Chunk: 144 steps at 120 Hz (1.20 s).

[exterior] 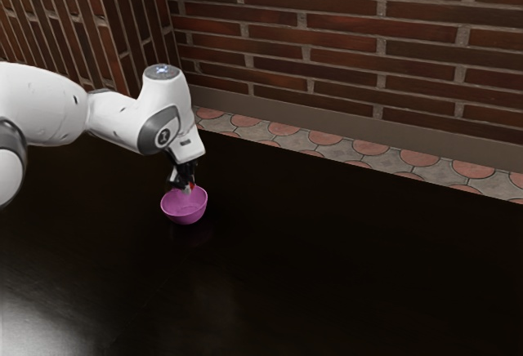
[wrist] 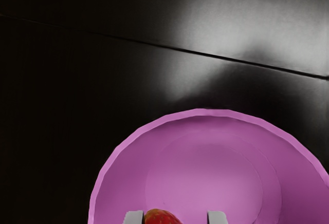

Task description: Take strawberry from the bowl

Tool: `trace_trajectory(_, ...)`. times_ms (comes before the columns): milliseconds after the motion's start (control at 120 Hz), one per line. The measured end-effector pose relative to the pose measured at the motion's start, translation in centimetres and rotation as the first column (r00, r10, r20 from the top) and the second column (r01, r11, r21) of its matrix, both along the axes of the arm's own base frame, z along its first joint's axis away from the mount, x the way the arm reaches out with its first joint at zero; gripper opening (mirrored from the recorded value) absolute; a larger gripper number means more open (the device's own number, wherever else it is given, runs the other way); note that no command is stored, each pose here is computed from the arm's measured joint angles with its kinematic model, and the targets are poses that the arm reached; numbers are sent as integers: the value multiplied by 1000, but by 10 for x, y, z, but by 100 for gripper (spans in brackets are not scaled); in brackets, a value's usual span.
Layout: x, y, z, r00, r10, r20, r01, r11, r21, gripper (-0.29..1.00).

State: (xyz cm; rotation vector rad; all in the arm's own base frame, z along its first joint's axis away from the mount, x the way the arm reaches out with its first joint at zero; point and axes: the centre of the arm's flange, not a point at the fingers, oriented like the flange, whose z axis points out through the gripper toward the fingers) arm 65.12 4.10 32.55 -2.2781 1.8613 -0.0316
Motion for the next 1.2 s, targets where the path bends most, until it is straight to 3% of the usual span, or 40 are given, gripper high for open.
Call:
trace_trajectory(167, -3, -101, 39, 990, -128, 50, 129, 992, -16, -3)
trace_trajectory(333, -18, -199, 22, 972, -231, 37, 233, 972, -41, -4)
trace_trajectory(608, -29, -250, -27, 973, -233, 8, 233, 971, -62, -3)
trace_trajectory(783, -31, -253, -29, 979, -204, 5, 203, 976, -73, 33)
trace_trajectory(908, -31, -253, -27, 983, -184, 6, 184, 980, -80, 50)
trace_trajectory(992, -30, -241, 33, 994, -88, 61, 95, 990, -109, 56)
trace_trajectory(1075, -32, -170, 141, 979, 156, 131, -131, 975, -181, 61)
trace_trajectory(1133, -33, -83, 190, 911, 402, 90, -367, 892, -264, 63)
trace_trajectory(1200, -35, -14, 208, 813, 582, 12, -555, 781, -287, 65)
